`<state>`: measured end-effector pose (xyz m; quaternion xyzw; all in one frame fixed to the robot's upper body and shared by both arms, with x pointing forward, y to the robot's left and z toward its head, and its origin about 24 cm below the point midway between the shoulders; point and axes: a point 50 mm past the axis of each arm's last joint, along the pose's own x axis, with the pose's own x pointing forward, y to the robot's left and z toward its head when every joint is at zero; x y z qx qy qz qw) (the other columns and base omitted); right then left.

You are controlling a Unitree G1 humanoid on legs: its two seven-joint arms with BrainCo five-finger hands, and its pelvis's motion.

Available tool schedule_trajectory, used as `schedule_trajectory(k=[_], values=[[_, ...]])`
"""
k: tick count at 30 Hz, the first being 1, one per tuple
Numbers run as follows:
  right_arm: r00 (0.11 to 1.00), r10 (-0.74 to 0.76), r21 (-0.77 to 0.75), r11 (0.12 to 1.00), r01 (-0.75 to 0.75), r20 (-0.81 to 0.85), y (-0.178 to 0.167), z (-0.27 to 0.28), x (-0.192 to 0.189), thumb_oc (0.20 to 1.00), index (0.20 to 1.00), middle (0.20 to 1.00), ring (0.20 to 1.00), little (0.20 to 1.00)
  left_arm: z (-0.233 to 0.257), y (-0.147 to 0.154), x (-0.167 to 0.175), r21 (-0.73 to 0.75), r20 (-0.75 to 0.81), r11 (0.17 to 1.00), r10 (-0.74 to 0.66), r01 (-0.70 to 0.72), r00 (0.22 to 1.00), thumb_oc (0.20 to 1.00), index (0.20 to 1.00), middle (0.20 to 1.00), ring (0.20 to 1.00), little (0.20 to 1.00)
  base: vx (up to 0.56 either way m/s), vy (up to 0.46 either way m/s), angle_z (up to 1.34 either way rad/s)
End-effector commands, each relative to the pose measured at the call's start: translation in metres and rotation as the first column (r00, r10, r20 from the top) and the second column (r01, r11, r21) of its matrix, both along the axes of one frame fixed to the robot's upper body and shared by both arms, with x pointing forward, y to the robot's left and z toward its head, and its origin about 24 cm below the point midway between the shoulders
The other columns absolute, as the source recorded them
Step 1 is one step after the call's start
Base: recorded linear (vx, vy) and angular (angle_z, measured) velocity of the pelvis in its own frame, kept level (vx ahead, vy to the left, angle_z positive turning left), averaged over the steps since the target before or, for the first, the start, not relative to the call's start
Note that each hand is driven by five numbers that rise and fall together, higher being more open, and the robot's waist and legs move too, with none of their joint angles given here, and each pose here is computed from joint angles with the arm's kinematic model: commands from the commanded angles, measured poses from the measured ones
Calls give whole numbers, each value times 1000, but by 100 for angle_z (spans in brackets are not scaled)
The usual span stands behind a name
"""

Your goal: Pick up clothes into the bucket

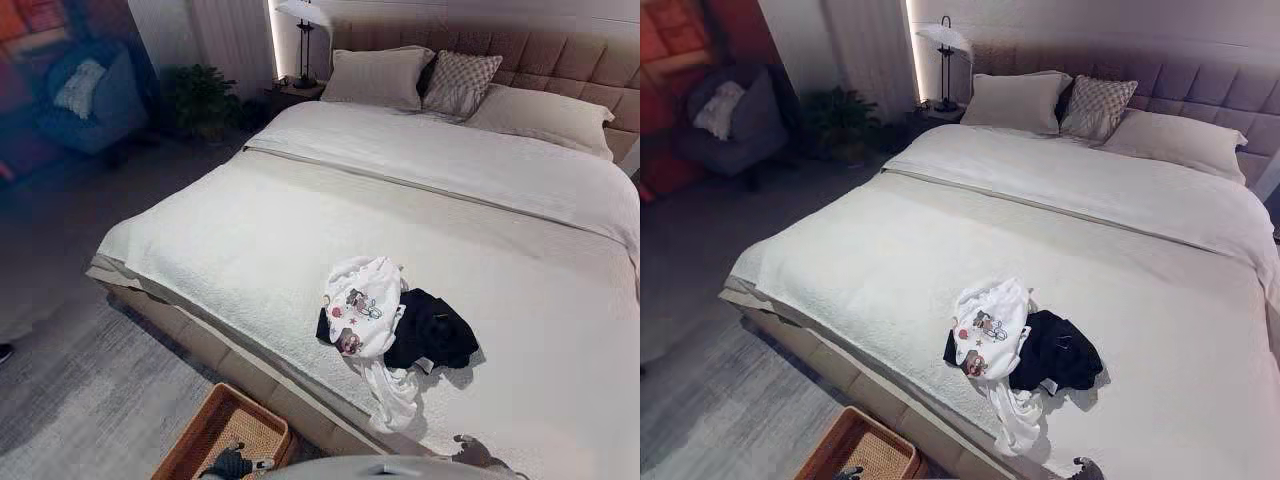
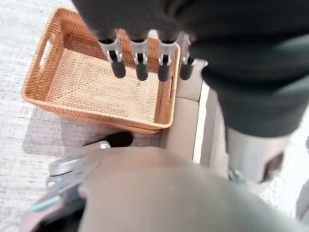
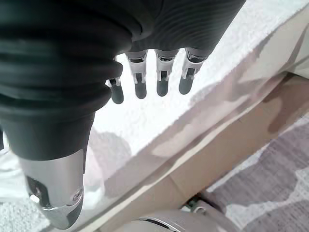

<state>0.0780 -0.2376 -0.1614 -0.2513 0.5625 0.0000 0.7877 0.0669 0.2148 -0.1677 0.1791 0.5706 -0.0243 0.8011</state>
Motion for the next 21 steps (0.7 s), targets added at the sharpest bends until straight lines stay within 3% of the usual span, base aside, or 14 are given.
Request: schedule_trajectory(k=[1,21], values=[[997,48,-26,999,-46,67,-1,6,29,1000,1000,1000,1000,1000,2,0,16,-1,32,1000,-13,13,999,1000,1000,1000,1000,1000,91,-298,-38],[996,47,-32,998,-45,70,-1,6,29,1000,1000,1000,1000,1000,2,0,17,8,41,1000,-3,3,999,1000,1000,1000,1000,1000,0,0,0]])
